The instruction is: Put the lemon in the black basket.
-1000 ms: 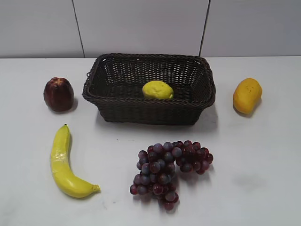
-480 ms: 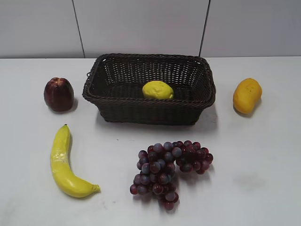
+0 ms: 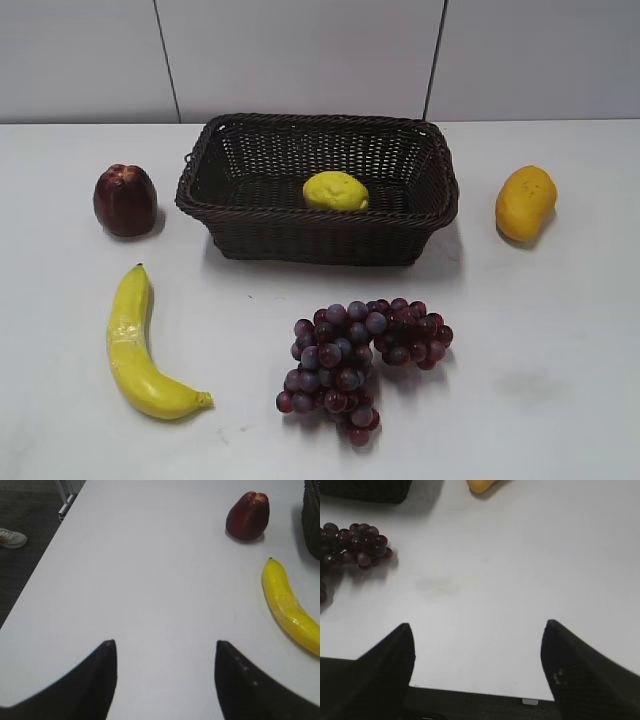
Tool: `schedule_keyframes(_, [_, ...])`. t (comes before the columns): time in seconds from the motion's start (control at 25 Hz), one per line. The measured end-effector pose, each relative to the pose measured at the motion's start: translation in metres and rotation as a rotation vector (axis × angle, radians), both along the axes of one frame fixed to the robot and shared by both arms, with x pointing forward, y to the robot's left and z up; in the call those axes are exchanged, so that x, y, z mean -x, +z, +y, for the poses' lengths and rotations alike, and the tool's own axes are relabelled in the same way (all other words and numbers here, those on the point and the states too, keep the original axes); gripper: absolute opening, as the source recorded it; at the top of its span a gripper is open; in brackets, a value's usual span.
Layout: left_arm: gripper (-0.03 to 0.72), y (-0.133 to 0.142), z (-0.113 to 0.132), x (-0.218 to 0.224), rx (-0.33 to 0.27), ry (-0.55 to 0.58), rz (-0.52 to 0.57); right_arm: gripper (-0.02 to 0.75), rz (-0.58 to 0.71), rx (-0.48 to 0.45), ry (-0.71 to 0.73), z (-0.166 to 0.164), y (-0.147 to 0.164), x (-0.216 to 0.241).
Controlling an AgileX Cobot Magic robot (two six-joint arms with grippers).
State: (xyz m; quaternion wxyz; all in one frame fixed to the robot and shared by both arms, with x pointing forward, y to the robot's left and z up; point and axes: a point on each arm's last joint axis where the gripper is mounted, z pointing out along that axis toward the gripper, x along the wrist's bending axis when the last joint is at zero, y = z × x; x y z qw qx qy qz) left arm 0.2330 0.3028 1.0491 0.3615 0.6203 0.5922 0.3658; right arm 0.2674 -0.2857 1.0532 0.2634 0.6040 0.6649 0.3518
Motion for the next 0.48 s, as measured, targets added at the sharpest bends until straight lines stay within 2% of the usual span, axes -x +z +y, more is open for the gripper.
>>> schedule_keyframes(0.48, [0.456, 0.0, 0.0, 0.0, 0.0, 0.0, 0.0, 0.591, -0.184, -0.005, 0.0, 0.0, 0.002, 0.029])
